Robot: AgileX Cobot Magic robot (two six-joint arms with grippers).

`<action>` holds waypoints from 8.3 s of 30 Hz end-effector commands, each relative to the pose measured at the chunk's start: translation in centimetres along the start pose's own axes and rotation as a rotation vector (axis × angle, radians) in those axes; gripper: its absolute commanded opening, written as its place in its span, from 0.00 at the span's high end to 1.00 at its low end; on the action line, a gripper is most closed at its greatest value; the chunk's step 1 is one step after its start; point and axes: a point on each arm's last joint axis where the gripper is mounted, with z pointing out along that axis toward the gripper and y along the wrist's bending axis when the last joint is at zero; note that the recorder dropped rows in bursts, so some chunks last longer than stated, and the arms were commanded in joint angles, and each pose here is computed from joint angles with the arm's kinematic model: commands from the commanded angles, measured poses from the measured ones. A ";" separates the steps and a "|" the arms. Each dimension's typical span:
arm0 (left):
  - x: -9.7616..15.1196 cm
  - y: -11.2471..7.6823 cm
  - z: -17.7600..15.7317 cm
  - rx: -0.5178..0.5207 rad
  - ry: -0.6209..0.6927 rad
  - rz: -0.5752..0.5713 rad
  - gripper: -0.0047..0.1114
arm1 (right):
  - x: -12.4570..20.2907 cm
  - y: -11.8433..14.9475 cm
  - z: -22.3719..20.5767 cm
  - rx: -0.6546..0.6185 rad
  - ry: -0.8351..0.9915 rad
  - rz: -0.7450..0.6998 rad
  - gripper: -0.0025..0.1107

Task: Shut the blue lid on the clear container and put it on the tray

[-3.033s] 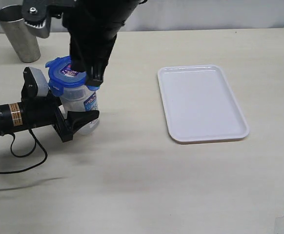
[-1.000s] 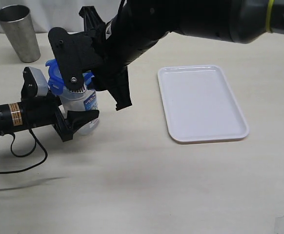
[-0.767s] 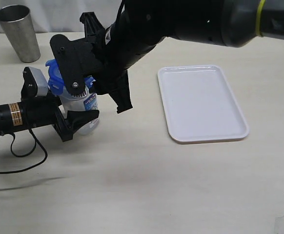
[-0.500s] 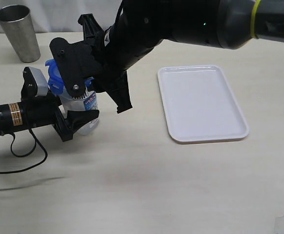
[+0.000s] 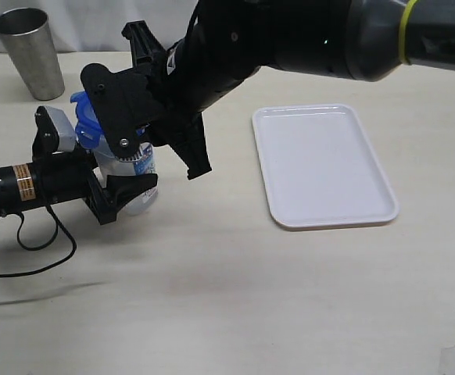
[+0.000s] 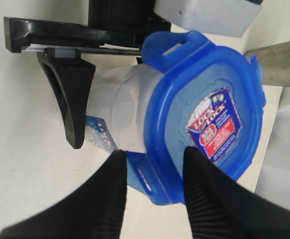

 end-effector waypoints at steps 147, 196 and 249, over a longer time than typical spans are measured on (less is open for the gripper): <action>-0.1 -0.5 0.0 0.037 0.001 0.014 0.96 | -6.6 1.1 5.0 -0.030 0.391 0.683 0.56; 0.0 -0.5 0.0 0.043 0.002 0.016 0.96 | -7.8 -1.8 -2.0 0.049 0.231 0.497 0.46; -0.1 -0.2 0.0 0.003 -0.007 0.424 0.96 | -1.7 -3.5 -11.5 0.361 -0.142 1.043 0.55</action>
